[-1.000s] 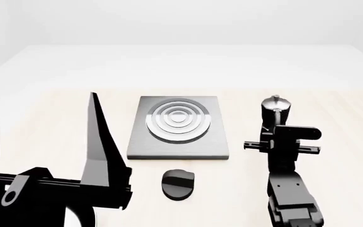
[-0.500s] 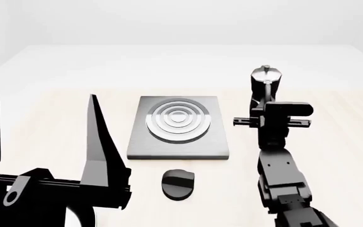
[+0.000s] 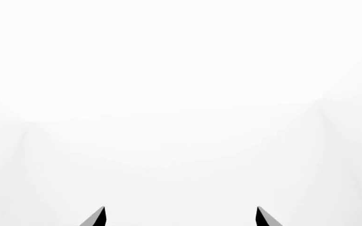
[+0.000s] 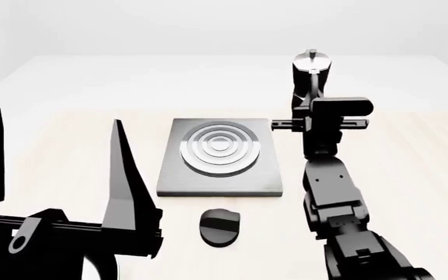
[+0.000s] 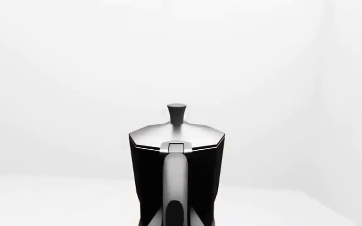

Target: Turn on the stove and put the moka pot on it.

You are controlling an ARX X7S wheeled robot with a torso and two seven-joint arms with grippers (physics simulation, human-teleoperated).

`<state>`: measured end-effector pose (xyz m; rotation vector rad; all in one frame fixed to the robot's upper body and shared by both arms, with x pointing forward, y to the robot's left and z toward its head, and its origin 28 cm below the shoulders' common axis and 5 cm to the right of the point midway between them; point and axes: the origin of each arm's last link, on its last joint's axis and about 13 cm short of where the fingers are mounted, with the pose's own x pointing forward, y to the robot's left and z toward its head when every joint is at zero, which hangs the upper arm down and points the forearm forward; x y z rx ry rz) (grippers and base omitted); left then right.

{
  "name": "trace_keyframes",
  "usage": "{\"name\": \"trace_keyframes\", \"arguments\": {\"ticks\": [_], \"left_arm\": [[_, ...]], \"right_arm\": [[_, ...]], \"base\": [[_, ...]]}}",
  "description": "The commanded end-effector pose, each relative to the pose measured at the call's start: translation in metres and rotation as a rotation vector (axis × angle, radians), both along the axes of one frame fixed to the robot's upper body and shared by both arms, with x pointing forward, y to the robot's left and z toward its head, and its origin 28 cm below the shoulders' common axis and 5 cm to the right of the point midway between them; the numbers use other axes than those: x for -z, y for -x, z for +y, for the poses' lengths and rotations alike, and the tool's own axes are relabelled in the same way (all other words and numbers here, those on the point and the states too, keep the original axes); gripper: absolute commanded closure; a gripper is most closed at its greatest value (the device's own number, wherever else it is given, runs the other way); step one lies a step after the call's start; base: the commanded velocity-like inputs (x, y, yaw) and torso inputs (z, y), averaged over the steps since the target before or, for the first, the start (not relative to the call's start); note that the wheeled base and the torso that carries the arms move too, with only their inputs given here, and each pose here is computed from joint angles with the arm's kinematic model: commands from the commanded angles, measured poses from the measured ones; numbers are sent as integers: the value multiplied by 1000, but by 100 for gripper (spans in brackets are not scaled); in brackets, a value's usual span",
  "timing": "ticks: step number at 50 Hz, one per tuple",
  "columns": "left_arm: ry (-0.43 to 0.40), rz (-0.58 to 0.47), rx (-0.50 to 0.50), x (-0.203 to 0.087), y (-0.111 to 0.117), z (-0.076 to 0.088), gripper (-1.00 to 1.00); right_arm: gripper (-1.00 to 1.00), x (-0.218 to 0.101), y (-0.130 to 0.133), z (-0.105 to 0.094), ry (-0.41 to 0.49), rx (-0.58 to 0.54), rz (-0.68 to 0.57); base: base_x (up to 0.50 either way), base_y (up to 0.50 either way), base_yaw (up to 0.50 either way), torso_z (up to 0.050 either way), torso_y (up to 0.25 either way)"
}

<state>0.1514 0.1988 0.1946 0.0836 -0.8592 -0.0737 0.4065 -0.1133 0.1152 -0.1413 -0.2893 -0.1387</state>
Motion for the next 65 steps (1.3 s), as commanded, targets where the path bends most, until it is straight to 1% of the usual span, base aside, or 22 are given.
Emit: {"name": "trace_keyframes", "arguments": {"ticks": [1, 5, 10, 14, 16, 23, 26, 30, 35, 36, 38, 40, 44, 46, 50, 51, 52, 54, 58, 62, 63, 65], "left_arm": [[-5, 11, 2, 1, -1, -1, -100], [-6, 12, 3, 1, -2, -1, -100], [-8, 15, -4, 2, 0, 0, -100], [-6, 17, -6, 2, 0, 1, -100], [-6, 16, -6, 2, -1, 1, -100], [-3, 18, -5, 3, 0, 1, -100], [-4, 17, -7, 3, 1, 1, -100], [-4, 18, -10, 3, 2, 2, -100], [-5, 18, -11, 4, 1, 2, -100], [-3, 19, -10, 4, 1, 2, -100], [-5, 20, -11, 4, 1, 2, -100], [-4, 20, -11, 4, 1, 2, -100], [-5, 20, -10, 4, 1, 2, -100], [-5, 22, -9, 5, 1, 1, -100], [-2, 20, -10, 4, 2, 2, -100], [-2, 20, -10, 4, 2, 2, -100], [-1, 20, -11, 5, 2, 2, -100], [-1, 19, -12, 4, 2, 3, -100], [-1, 20, -13, 4, 2, 3, -100], [-4, 21, -12, 4, 2, 3, -100], [-3, 20, -12, 4, 3, 3, -100], [-5, 22, -13, 4, 3, 3, -100]], "right_arm": [[100, -16, -7, 18, -82, -20, -15], [100, -11, -5, 26, -102, -35, -6], [100, -20, -8, 37, -116, -68, 5], [100, -17, -7, 42, -120, -96, 15], [100, -14, -6, 46, -113, -114, 18], [100, -22, -7, 59, -114, -174, 35], [100, -21, -5, 66, -90, -204, 41], [100, -21, -4, 71, -81, -229, 45], [100, -22, -3, 76, -80, -259, 39], [100, -17, 0, 77, -80, -270, 37], [100, -20, -1, 79, -80, -276, 36], [100, -16, 1, 81, -79, -297, 32], [100, -23, 0, 86, -94, -322, 23], [100, -18, 3, 88, -95, -341, 18], [100, -24, 3, 94, -100, -374, 11], [100, -19, 6, 94, -99, -380, 8], [100, -24, 5, 96, -107, -391, 1], [100, -25, 5, 98, -109, -408, -6], [100, -20, 8, 99, -113, -418, -5], [100, -24, 7, 101, -117, -424, -2], [100, -18, 9, 101, -118, -426, 0], [100, -24, 8, 102, -120, -427, -2]], "base": [[0, 0, 0, 0, 0], [0, 0, -1, 0, 0], [0, 0, 0, 0, 2], [0, 0, 0, 0, 0], [0, 0, 0, 0, 5], [0, 0, 0, 0, 2], [0, 0, -1, 0, 0], [0, 0, 0, 0, 0], [0, 0, 0, 3, 2], [0, 0, 0, 0, 0], [0, 0, 0, 0, 0], [0, 0, -1, 0, 5], [0, 0, 0, 0, 0], [0, 0, 0, 0, 5], [0, 0, 0, 0, 0], [0, 0, 0, 0, 0], [0, 0, 0, 0, 0], [0, 0, 0, 0, 5], [0, 0, -1, 0, 0], [0, 0, 0, 0, 3], [0, 0, 0, 0, 0], [0, 0, 0, 0, 0]]}}
